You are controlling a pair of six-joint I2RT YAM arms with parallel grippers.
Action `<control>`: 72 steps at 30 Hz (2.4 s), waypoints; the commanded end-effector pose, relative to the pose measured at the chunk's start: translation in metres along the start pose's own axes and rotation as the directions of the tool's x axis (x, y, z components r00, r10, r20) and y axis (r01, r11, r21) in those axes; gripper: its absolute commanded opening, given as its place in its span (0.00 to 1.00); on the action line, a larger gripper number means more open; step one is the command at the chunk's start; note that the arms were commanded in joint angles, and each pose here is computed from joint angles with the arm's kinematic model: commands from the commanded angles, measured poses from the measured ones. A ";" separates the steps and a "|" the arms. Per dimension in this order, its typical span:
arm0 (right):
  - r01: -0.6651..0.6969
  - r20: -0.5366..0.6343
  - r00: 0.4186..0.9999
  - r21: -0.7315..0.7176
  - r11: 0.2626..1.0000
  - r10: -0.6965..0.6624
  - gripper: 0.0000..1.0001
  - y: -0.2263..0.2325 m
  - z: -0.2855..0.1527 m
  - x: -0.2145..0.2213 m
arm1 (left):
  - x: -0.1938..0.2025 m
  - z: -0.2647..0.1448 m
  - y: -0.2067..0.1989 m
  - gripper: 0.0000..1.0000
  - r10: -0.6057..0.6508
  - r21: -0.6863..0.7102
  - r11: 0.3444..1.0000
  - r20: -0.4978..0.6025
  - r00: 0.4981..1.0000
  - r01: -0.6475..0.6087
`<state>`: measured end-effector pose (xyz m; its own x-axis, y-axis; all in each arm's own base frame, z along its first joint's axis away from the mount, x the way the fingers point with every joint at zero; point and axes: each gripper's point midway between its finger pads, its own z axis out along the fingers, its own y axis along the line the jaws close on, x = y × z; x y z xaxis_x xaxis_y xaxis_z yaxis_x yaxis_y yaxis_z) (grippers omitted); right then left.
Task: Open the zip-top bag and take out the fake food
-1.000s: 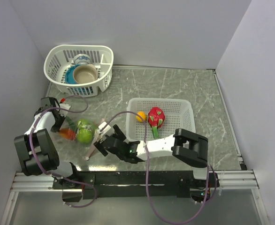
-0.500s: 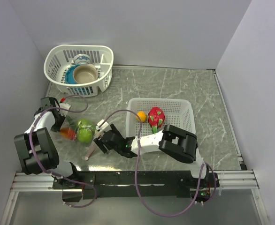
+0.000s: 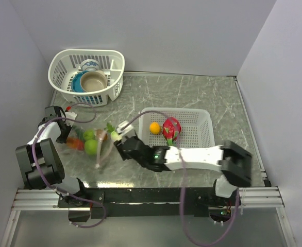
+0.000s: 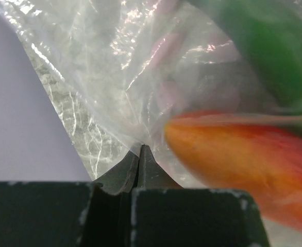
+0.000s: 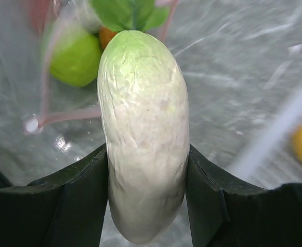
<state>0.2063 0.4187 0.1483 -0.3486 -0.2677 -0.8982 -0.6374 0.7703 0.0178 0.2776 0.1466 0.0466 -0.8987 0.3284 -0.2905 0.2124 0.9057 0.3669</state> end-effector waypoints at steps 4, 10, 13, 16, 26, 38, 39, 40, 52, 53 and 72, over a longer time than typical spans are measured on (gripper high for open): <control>-0.194 0.131 0.978 0.297 0.935 0.161 0.04 -0.095 -0.075 -0.031 | -0.005 0.010 0.008 0.01 -0.010 -0.041 0.999 0.022 1.000 0.011; -0.293 0.148 0.955 0.589 0.753 0.256 0.20 -0.198 -0.099 0.002 | -0.005 0.010 0.004 0.01 -0.013 -0.023 1.000 0.024 1.000 0.014; -0.286 0.135 0.956 0.638 0.715 0.262 0.47 -0.222 -0.095 0.014 | -0.008 0.008 0.004 0.01 -0.009 -0.020 1.000 0.030 0.999 0.010; -0.286 0.114 0.952 0.661 0.694 0.284 1.00 -0.230 -0.089 0.018 | -0.010 0.005 0.004 0.01 -0.005 -0.014 1.000 0.043 0.999 0.006; -0.247 0.111 0.969 0.512 0.822 0.222 1.00 -0.169 -0.063 0.001 | -0.053 -0.063 -0.014 0.01 -0.062 0.184 0.982 0.156 0.986 0.032; -0.079 0.103 0.993 0.202 0.976 0.060 1.00 0.003 -0.008 0.001 | -0.067 -0.112 -0.019 0.01 -0.072 0.258 0.966 0.213 0.974 0.015; -0.056 0.103 0.994 0.181 0.982 0.038 1.00 0.010 -0.005 -0.001 | -0.057 -0.101 -0.021 0.01 -0.062 0.246 0.969 0.174 0.983 0.018; -0.055 0.108 0.993 0.153 0.987 0.039 1.00 0.016 -0.002 -0.004 | -0.054 -0.096 -0.020 0.01 -0.055 0.230 0.973 0.167 0.984 0.016; -0.016 -0.017 1.000 0.282 0.959 0.022 1.00 -0.039 0.000 0.038 | -0.010 -0.019 -0.002 0.01 0.023 0.022 0.999 0.044 0.999 -0.024; -0.001 -0.056 0.998 0.307 0.952 0.019 1.00 -0.051 -0.007 0.060 | -0.008 -0.016 -0.002 0.01 0.022 0.030 0.999 0.037 0.999 -0.023; -0.008 0.019 1.000 0.243 0.970 0.004 1.00 -0.091 -0.102 0.036 | -0.010 -0.014 0.004 0.01 0.007 0.041 0.999 0.038 0.999 -0.008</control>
<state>0.1959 0.2668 0.1205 -0.4090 -0.3291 -0.8511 -0.3098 0.9274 -0.2097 0.2688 0.1368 0.0512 -0.8996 0.3292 -0.2869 0.2415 0.9225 0.3012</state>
